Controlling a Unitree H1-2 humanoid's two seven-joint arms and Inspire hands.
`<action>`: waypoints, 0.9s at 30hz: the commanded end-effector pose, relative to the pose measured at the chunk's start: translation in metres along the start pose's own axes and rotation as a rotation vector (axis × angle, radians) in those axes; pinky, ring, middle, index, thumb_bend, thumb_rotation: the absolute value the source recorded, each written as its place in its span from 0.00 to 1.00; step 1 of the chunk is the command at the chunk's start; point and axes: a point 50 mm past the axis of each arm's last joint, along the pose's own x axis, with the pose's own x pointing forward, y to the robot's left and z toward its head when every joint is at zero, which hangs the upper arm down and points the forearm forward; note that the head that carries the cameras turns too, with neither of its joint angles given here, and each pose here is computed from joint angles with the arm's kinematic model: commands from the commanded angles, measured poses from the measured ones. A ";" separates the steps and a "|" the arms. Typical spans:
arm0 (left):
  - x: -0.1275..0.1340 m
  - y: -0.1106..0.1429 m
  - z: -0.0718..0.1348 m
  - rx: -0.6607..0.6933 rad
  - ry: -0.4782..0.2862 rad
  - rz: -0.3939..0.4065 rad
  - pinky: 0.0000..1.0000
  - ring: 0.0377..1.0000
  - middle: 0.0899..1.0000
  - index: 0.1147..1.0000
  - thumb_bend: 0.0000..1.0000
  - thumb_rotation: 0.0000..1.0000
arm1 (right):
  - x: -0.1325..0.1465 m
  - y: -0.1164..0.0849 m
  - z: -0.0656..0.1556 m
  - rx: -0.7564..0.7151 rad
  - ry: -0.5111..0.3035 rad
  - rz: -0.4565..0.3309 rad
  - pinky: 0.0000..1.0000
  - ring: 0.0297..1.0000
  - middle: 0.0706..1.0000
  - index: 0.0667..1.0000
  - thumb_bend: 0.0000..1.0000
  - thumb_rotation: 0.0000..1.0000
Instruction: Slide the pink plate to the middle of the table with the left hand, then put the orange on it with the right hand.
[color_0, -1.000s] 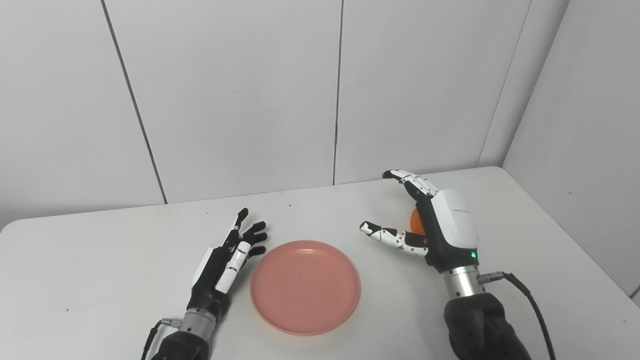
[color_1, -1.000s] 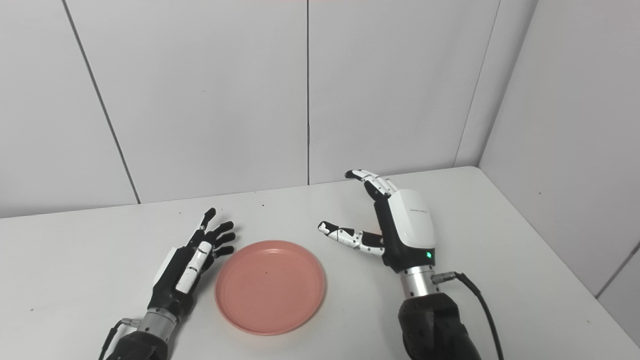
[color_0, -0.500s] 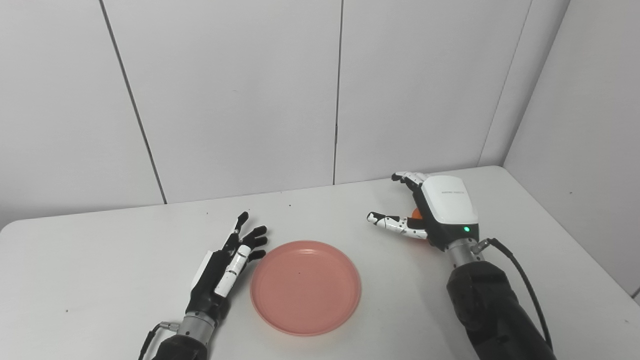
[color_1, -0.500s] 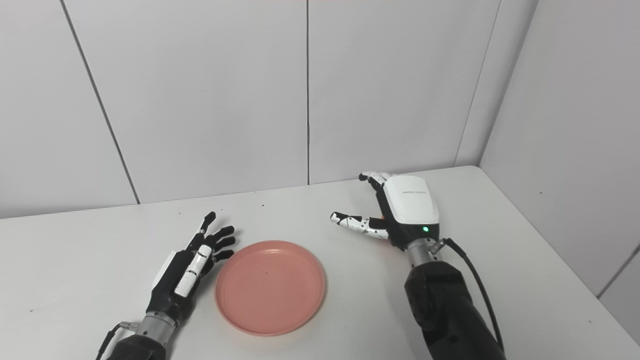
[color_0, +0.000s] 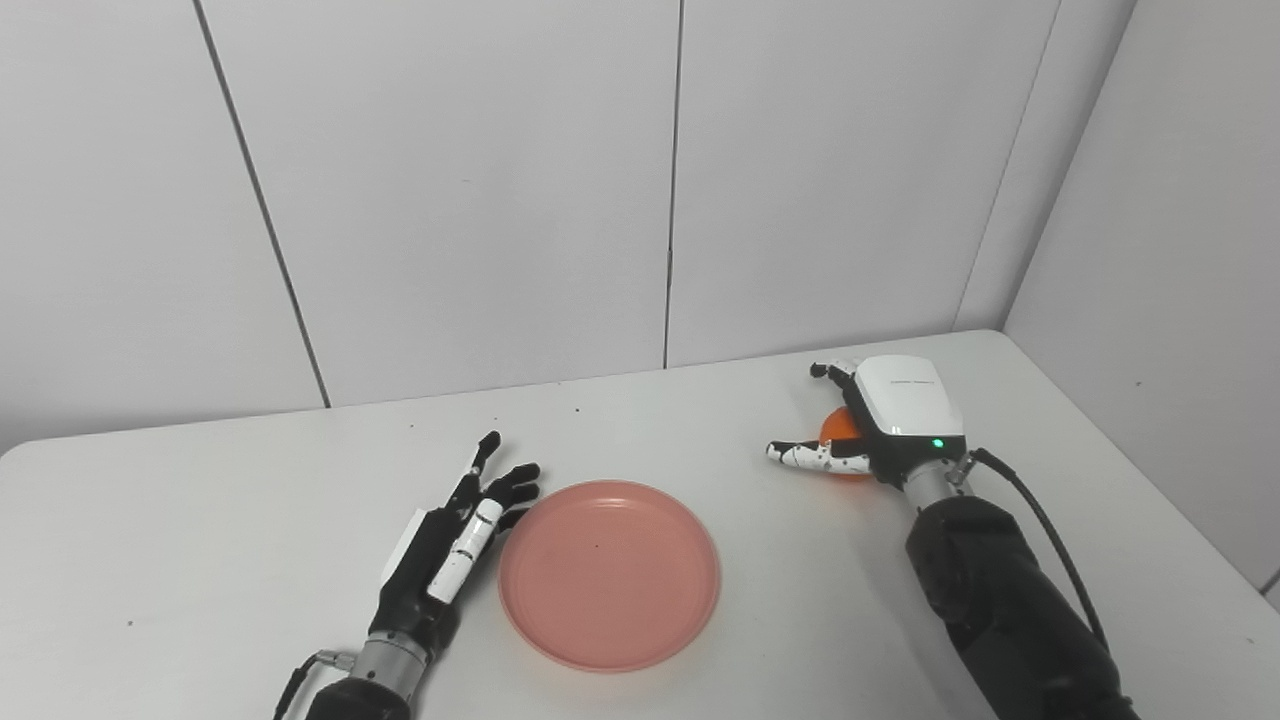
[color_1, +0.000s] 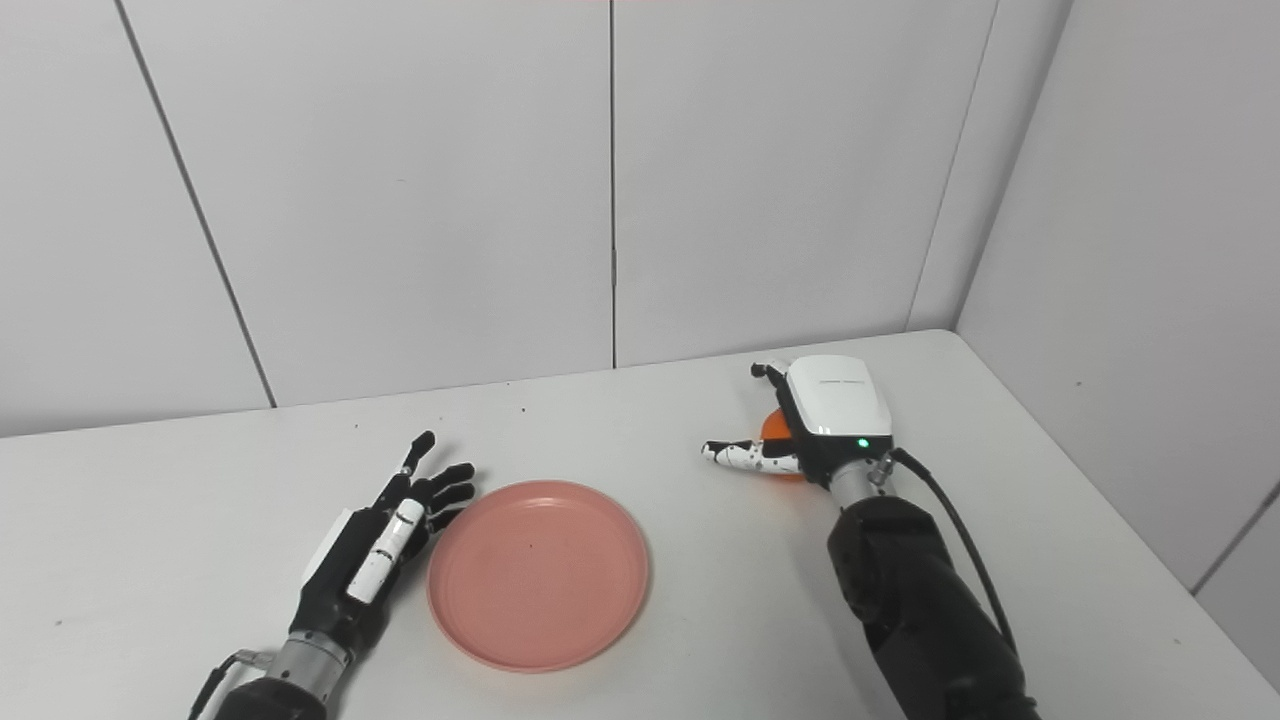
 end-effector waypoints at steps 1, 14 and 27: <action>-0.028 0.001 -0.031 -0.040 0.091 0.016 0.81 0.84 0.84 1.00 0.51 0.81 | 0.020 -0.031 -0.004 -0.038 0.007 -0.104 0.62 0.72 0.74 0.72 0.81 0.75; -0.029 -0.003 -0.025 -0.049 0.097 -0.002 0.81 0.83 0.85 1.00 0.53 0.82 | 0.021 -0.008 -0.005 -0.045 0.041 -0.019 0.55 0.71 0.75 0.73 0.79 0.72; -0.031 -0.002 -0.023 -0.051 0.112 -0.001 0.80 0.83 0.84 1.00 0.50 0.82 | 0.015 0.011 -0.009 -0.033 0.056 -0.057 0.44 0.58 0.66 0.68 0.77 0.64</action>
